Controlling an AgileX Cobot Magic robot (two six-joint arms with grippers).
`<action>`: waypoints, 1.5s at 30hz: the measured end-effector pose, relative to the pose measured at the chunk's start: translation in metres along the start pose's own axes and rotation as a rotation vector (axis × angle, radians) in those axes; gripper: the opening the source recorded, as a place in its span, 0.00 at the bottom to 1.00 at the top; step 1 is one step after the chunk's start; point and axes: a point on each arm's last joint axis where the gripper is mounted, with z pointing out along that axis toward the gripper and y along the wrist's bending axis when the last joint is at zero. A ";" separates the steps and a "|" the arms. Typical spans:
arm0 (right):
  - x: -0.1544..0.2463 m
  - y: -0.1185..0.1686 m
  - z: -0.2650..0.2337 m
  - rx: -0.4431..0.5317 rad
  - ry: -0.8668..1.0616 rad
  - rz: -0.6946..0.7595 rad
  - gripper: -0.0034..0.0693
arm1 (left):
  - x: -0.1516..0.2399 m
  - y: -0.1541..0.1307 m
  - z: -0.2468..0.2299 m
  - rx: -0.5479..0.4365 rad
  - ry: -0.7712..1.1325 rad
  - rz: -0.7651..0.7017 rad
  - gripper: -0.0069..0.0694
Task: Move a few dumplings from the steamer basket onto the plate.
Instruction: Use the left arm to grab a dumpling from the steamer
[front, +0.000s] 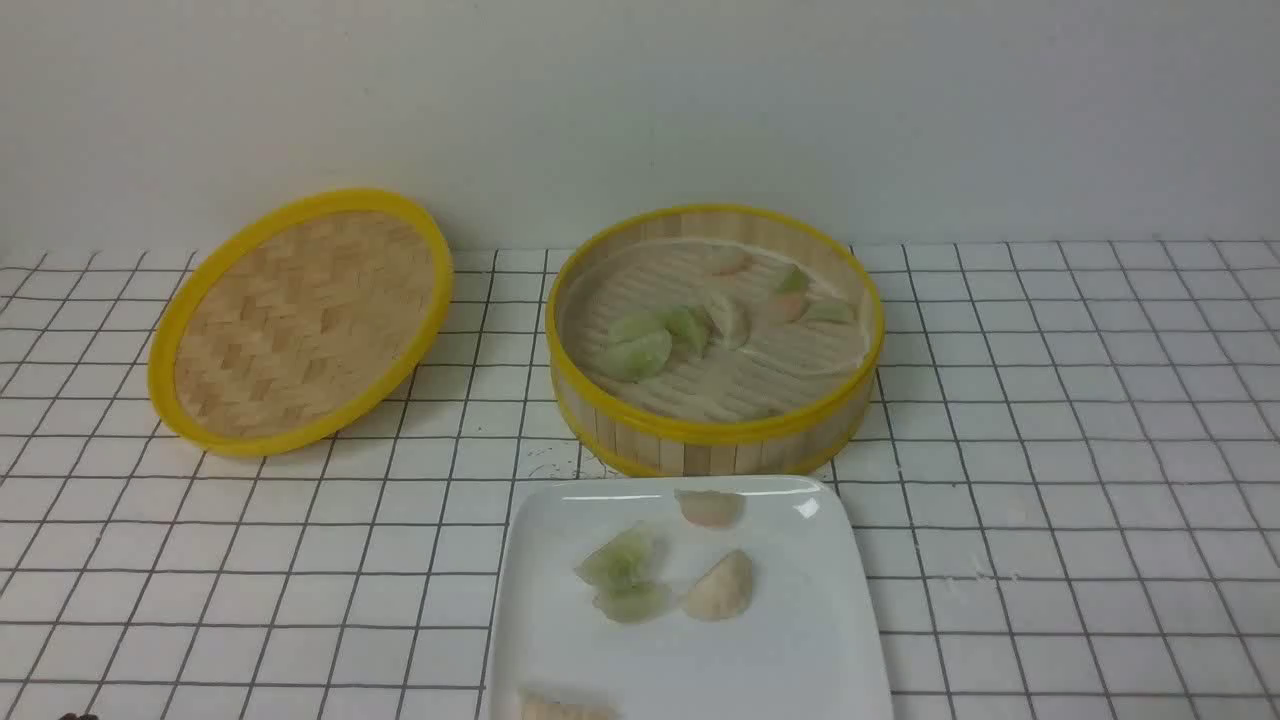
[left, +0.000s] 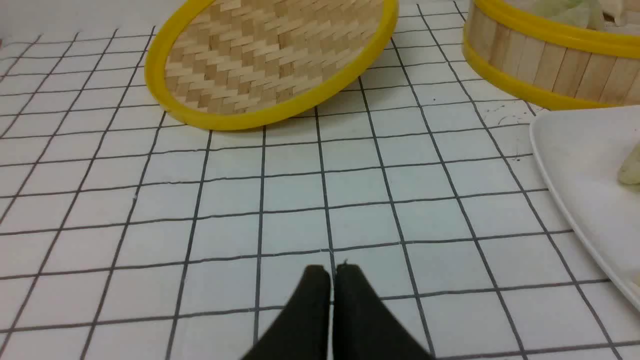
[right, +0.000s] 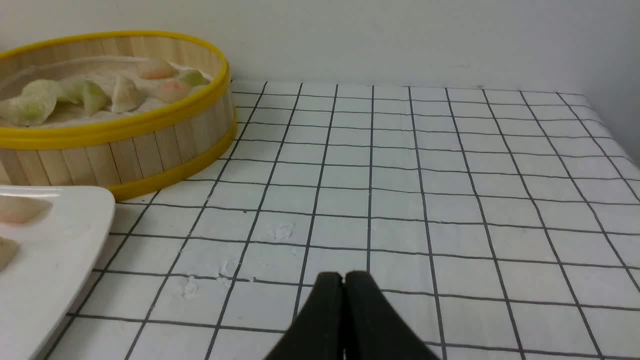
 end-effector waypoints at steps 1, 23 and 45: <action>0.000 0.000 0.000 0.000 0.000 0.000 0.03 | 0.000 0.000 0.000 0.000 0.000 0.000 0.08; 0.000 0.000 0.000 0.000 0.000 0.000 0.03 | 0.000 0.000 0.000 -0.003 -0.003 0.008 0.08; -0.009 0.002 0.000 -0.032 -0.121 0.184 0.03 | -0.101 0.005 -0.046 0.199 -0.794 -0.643 0.08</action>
